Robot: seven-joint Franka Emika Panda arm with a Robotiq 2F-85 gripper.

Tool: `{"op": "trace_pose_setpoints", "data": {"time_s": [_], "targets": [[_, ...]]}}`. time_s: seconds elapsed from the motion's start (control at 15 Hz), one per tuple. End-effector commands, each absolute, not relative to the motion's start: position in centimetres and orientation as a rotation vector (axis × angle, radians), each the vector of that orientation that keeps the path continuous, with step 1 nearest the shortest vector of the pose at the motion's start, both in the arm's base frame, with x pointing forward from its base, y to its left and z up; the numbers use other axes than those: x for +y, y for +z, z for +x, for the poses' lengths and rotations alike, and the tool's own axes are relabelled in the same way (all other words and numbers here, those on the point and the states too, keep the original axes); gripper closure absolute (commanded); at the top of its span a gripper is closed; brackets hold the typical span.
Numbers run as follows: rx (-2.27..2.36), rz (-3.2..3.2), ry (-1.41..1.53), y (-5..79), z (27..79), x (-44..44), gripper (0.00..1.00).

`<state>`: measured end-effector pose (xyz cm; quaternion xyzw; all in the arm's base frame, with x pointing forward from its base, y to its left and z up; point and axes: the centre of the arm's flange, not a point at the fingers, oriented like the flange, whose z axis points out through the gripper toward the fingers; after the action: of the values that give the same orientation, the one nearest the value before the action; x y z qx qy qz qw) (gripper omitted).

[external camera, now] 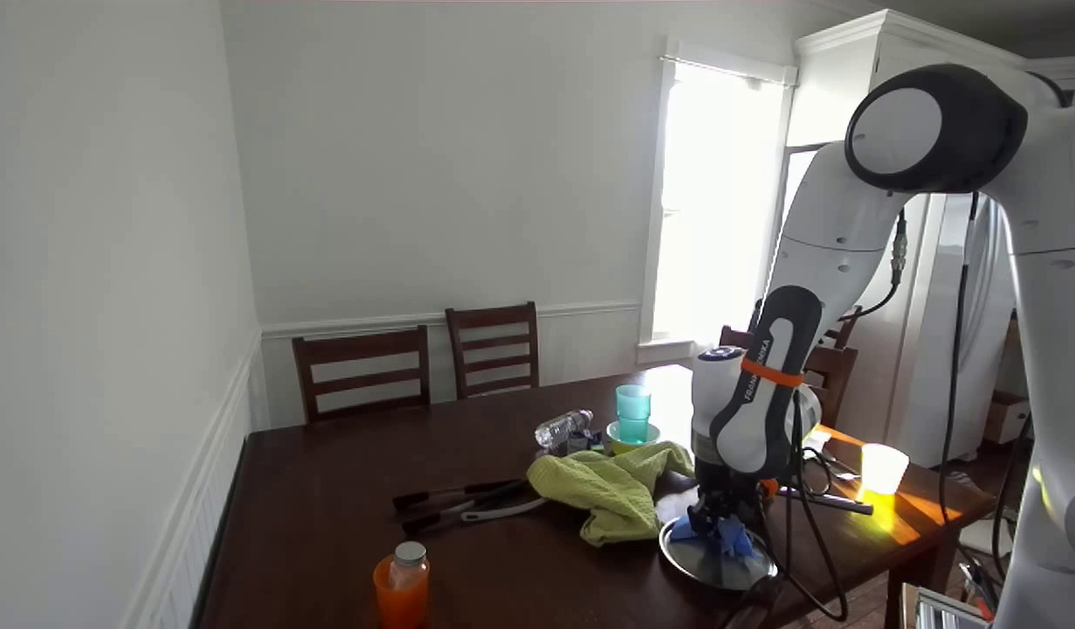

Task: Use the blue towel on the lid to remove the lid from the pot and put it on the table on the left side of the pot on the table

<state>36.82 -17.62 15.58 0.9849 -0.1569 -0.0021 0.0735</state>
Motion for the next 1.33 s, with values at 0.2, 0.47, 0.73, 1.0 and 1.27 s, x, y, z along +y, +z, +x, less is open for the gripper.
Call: {"op": "trace_pose_setpoints", "data": {"time_s": [0.2, 0.47, 0.73, 1.0, 1.27], "targets": [[-0.510, 2.940, 0.032, 14.8, 36.8, -17.4, 0.98], [-0.514, 2.939, 0.035, 14.6, 36.8, -17.3, 0.68], [-0.523, 2.932, 0.052, 15.0, 36.8, -17.4, 0.38], [-0.538, 2.930, 0.079, 16.3, 36.9, -17.8, 0.13], [-0.546, 2.927, 0.069, 18.0, 37.1, -17.9, 0.00]]}}
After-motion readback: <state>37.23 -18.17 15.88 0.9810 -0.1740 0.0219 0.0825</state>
